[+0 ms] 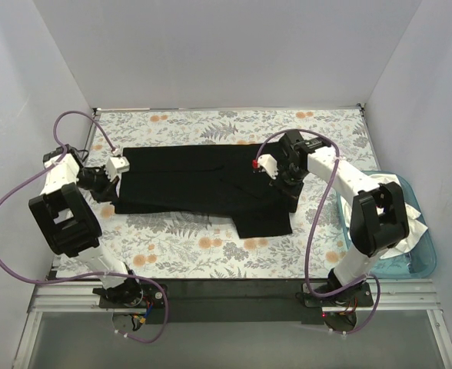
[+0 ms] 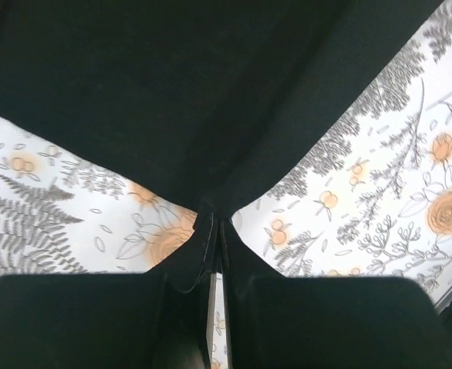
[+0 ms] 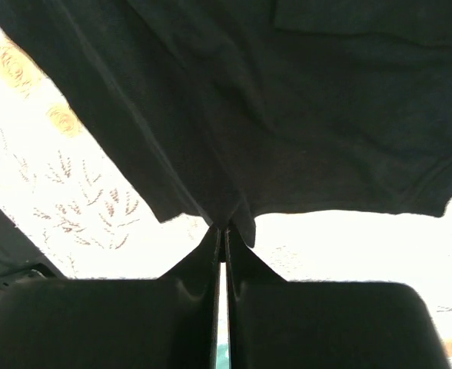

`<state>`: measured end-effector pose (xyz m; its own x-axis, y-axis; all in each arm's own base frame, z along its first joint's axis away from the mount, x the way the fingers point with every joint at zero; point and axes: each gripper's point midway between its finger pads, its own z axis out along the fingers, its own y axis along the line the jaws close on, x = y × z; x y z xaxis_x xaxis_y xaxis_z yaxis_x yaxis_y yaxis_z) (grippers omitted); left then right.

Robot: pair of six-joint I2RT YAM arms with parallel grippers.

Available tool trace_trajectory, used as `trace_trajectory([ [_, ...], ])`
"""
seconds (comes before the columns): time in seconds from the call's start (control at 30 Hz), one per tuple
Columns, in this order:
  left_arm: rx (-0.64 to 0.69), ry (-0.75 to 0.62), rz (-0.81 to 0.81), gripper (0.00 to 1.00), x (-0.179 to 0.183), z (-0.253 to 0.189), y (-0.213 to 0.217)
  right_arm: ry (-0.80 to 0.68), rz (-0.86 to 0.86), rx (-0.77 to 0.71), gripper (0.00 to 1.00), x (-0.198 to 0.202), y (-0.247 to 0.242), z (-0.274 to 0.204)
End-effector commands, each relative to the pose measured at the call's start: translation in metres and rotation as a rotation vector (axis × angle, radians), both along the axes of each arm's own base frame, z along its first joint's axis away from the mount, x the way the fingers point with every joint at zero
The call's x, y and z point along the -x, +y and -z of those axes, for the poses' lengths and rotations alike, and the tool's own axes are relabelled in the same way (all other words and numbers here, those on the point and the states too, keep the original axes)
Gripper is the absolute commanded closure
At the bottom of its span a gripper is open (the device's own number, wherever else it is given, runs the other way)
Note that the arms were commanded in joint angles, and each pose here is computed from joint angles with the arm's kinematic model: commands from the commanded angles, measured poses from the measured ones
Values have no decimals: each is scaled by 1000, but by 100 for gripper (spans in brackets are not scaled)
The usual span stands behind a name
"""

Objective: Fold and stack the t-shirts
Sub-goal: Fold the tshirt

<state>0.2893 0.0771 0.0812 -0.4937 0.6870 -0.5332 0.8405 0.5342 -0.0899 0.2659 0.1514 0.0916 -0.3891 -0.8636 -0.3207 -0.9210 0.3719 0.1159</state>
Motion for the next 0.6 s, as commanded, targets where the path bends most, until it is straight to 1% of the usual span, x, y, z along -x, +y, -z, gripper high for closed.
trace_trajectory([
  [0.0, 62, -54, -56, 100, -26, -14, -1, -31, -17, -12, 99, -18, 2, -14],
  [0.17, 71, -60, -81, 100, -40, -11, -1, -35, -28, -5, 99, -36, 3, -15],
  [0.4, 70, -75, -108, 100, -60, -8, 2, -8, -28, 13, 99, -52, -1, -7],
  [0.57, 79, -81, -116, 100, -74, -8, 0, -23, -31, 25, 99, -69, -3, -6],
])
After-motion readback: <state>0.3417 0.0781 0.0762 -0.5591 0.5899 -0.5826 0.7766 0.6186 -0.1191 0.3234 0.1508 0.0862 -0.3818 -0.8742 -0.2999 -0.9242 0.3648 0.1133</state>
